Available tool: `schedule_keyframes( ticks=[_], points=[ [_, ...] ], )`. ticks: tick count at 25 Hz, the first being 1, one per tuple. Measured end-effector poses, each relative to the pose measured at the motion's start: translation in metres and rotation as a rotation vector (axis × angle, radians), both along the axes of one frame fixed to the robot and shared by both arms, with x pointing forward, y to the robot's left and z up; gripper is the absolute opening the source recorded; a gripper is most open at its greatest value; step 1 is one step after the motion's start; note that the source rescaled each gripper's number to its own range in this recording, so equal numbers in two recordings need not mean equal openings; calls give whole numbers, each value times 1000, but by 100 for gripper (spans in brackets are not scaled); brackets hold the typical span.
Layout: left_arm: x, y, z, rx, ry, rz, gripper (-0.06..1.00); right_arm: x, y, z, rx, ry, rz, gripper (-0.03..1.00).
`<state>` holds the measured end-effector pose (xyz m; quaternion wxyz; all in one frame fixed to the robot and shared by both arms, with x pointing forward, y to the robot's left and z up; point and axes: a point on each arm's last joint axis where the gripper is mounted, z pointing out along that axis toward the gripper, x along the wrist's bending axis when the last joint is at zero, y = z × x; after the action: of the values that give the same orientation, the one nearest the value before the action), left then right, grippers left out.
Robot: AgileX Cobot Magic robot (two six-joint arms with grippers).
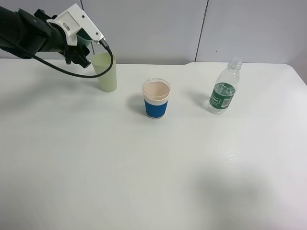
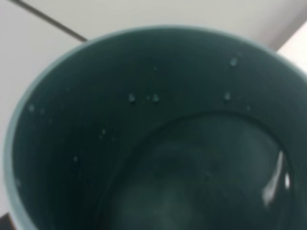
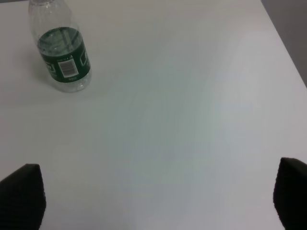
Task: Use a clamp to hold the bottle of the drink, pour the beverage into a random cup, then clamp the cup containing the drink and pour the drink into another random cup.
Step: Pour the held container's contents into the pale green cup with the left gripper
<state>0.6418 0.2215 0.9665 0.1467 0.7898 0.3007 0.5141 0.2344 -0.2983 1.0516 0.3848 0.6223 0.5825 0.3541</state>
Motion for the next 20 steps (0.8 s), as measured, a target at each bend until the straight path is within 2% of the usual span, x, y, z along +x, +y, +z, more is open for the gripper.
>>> schedule_keyframes(
  ticks=[5,10,20],
  points=[
    [2,-4,-7,108,-6,-20,1,0,0,0,0,0,0,88],
    [2,-4,-8,133,-12,-21,1,0,0,0,0,0,0,88],
    [4,-5,-4,230,-46,-75,1,0,0,0,0,0,0,88]
  ],
)
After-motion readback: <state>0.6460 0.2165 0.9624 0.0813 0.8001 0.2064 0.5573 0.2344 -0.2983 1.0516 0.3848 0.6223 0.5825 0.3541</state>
